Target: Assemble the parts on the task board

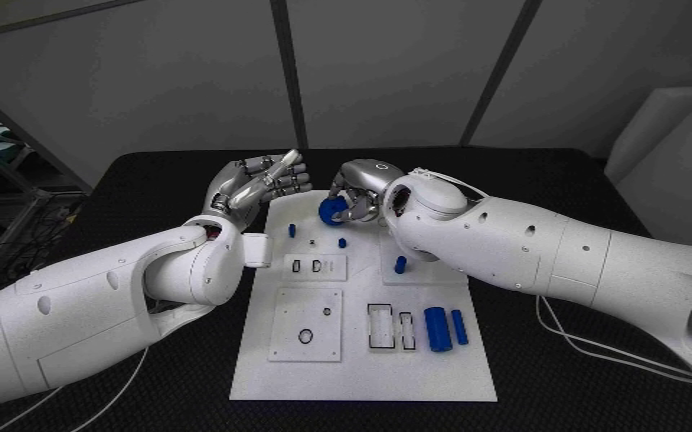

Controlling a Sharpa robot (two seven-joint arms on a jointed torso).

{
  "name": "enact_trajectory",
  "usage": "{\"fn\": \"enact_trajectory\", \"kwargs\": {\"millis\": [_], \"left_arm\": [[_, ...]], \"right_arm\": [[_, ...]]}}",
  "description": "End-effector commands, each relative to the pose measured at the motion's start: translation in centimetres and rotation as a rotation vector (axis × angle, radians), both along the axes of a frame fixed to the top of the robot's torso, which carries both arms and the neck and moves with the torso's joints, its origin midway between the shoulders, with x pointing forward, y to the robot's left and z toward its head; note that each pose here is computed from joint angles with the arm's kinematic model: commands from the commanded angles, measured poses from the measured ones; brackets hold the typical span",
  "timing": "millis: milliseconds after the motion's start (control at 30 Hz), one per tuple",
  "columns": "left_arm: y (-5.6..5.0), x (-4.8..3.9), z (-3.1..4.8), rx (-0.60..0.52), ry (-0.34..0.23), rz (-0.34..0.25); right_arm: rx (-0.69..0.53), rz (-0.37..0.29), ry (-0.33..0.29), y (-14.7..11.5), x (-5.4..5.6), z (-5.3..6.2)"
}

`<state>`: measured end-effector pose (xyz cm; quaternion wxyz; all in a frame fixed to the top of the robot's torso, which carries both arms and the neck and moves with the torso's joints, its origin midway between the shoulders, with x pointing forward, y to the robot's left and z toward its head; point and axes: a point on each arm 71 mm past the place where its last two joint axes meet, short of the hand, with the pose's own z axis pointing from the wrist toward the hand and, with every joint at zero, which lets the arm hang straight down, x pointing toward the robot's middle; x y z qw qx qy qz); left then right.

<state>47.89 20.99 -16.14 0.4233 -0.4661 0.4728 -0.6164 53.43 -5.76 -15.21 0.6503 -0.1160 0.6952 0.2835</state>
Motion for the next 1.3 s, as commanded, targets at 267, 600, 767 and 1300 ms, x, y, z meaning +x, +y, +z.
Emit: {"fn": "enact_trajectory", "kwargs": {"millis": [267,600,767,1300], "left_arm": [[-0.2,0.01,0.20,-0.003,-0.011,-0.014],[-0.2,0.02,0.20,-0.003,-0.011,-0.013],[-0.1,0.02,0.20,-0.003,-0.011,-0.013],[0.1,0.05,0.18,0.000,-0.010,-0.008]], "right_arm": [[-0.055,0.008,0.026,0.2,0.1,-0.5],[-0.073,-0.006,0.042,-0.1,0.3,-0.7],[-0.076,-0.009,0.043,-0.2,0.3,-0.7],[0.089,0.002,-0.055,-1.7,-0.1,0.6]]}}
